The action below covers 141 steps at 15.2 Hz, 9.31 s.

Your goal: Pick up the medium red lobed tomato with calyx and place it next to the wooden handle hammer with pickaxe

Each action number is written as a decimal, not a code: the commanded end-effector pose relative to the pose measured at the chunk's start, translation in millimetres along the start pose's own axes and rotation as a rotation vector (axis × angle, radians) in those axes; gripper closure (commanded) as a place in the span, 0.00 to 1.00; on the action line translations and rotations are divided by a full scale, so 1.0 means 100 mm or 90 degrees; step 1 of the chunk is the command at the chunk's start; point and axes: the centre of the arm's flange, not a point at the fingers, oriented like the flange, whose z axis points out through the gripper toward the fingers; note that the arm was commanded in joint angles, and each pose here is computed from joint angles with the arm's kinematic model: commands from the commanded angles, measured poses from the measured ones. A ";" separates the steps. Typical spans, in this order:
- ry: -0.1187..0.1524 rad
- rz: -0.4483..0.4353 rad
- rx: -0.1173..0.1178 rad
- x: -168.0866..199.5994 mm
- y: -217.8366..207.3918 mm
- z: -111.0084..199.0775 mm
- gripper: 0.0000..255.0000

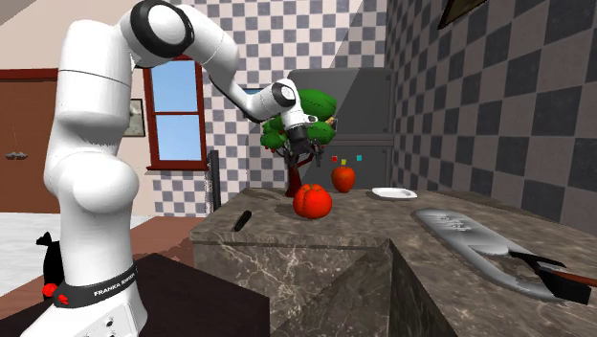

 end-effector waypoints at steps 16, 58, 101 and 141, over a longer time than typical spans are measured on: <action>0.000 -0.001 -0.003 0.04 0.02 0.36 1.00; -0.375 -0.201 0.046 -0.15 0.16 1.15 1.00; -0.375 -0.201 0.046 -0.32 0.72 -0.55 1.00; -0.375 -0.201 0.046 -3.30 4.22 1.43 1.00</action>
